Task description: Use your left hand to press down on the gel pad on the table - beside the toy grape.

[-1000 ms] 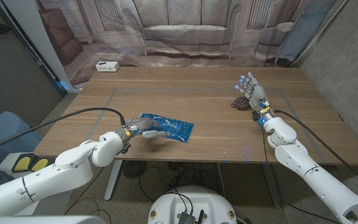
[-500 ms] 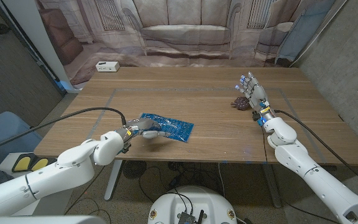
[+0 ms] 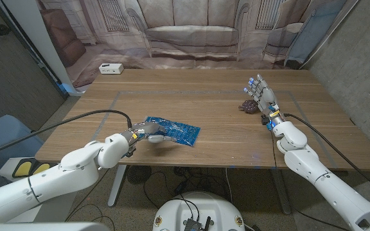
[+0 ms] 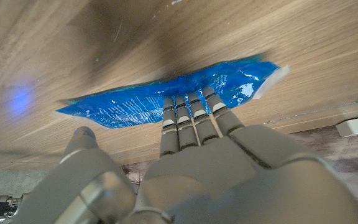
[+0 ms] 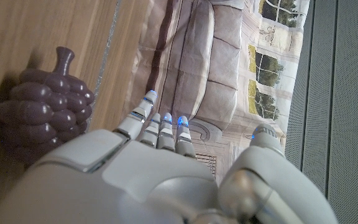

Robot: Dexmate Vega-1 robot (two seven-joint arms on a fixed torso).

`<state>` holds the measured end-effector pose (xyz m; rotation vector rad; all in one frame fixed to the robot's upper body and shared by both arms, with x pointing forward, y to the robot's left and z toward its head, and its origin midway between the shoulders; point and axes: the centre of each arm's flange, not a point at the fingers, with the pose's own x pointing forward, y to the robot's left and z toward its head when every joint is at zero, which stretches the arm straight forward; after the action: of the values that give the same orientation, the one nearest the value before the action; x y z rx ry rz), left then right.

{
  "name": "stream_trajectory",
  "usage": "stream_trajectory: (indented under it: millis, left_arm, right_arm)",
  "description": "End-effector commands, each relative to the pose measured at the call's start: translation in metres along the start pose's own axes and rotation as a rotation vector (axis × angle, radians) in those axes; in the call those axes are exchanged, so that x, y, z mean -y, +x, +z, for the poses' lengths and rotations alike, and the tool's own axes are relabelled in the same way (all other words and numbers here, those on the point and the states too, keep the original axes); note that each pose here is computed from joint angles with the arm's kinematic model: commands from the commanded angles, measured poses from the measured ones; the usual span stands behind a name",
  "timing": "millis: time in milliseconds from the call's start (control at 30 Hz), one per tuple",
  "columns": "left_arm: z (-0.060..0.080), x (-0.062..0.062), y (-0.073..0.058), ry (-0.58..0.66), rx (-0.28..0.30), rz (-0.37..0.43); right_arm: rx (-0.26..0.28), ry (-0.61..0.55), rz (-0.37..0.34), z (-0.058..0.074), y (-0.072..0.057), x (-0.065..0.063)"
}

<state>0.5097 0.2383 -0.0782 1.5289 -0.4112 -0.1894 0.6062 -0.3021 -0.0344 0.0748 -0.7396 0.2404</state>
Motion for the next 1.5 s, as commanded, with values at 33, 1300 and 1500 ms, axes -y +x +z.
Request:
stream_trajectory:
  millis: [33,1300,1500]
  left_arm:
    - [-0.001,0.003,0.004,0.019,-0.008,-0.047]
    - [-0.002,0.02,0.015,0.098,-0.081,-0.171]
    - [-0.002,0.023,0.018,0.097,-0.084,-0.185]
  right_arm:
    - [0.009,0.01,0.002,-0.001,-0.001,-0.003]
    - [-0.003,0.004,-0.005,-0.001,-0.002,-0.004]
    - [-0.007,0.005,-0.008,-0.001,-0.003,-0.003]
